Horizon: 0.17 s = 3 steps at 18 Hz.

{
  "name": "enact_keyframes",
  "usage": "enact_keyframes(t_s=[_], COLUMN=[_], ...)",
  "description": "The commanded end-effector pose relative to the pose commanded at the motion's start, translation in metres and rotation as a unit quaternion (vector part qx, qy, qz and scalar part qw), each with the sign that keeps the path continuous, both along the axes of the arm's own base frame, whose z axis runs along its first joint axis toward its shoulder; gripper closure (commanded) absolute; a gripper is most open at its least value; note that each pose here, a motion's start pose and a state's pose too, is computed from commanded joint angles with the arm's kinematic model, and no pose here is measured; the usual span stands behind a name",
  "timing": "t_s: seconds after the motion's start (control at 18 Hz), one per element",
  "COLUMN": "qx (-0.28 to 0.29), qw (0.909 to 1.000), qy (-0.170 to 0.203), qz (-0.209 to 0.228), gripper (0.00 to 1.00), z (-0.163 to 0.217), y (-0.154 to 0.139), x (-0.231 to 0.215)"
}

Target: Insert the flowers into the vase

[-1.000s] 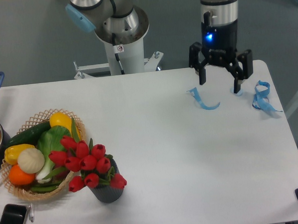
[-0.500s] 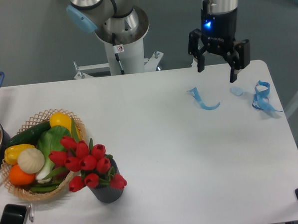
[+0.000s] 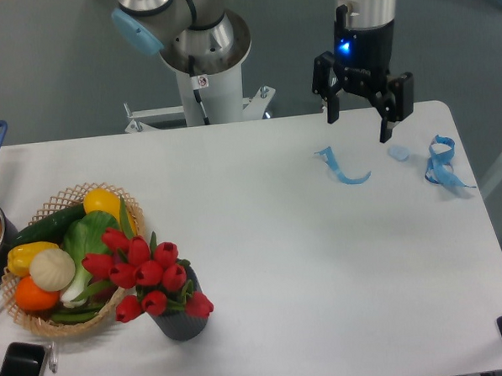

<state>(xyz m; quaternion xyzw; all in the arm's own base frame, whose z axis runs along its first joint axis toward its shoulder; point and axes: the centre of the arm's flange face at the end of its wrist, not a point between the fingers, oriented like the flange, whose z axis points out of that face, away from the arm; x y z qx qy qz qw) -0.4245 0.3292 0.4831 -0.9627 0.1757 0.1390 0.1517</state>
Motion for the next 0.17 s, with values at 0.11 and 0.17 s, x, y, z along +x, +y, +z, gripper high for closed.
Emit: enact_keyframes(t_s=[0.11,0.17], qx=[-0.001,-0.002], qw=[1.0,1.0], qy=[-0.004,-0.003], qz=[0.0,0.0], gripper=[0.0,0.0], z=[-0.0039,-0.004], y=[0.0,-0.0002], x=[0.0001,0.0001])
